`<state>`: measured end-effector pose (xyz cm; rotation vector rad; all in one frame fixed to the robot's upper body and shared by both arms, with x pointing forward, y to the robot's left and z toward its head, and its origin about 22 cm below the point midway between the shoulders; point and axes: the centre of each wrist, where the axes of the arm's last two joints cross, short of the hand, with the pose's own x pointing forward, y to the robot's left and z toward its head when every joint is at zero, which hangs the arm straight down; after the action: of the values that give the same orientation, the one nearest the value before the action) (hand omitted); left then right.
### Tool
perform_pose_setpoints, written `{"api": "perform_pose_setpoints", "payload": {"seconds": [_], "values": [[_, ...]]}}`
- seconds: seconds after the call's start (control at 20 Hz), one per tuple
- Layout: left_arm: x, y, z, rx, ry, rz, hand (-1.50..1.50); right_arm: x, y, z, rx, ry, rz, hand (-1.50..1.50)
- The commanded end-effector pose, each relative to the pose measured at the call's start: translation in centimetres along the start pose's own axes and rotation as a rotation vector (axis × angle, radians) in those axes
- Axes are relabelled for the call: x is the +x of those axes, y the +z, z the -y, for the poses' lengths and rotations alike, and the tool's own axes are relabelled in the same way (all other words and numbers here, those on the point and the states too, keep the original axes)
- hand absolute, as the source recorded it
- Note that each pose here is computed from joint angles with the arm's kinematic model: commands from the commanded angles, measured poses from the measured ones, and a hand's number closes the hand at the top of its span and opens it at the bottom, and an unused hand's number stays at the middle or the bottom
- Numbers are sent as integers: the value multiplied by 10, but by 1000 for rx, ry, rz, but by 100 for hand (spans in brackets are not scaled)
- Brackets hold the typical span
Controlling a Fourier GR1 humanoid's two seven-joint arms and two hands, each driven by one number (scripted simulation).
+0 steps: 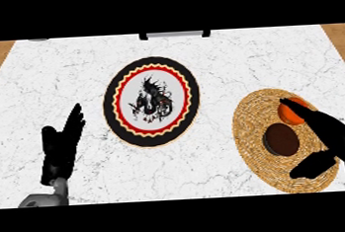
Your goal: Pick the cupcake from the placemat and place it in the plate
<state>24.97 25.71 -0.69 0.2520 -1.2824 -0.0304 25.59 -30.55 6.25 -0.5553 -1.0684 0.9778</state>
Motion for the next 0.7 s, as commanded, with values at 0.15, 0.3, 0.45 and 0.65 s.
{"api": "perform_pose_setpoints", "payload": {"seconds": [0.15,0.3,0.45,0.65], "values": [[-17,8,2,-15,6,-1,0,-17,-3,-20,29,5,4,-150],[18,0,20,-10,-7,24,0,-11,-19,-16,47,6,-10,-150],[-11,8,0,-6,4,0,0,7,-19,-28,49,14,-4,-150],[-6,20,6,-10,6,-8,0,-1,-20,-40,45,-6,-17,-150]]}}
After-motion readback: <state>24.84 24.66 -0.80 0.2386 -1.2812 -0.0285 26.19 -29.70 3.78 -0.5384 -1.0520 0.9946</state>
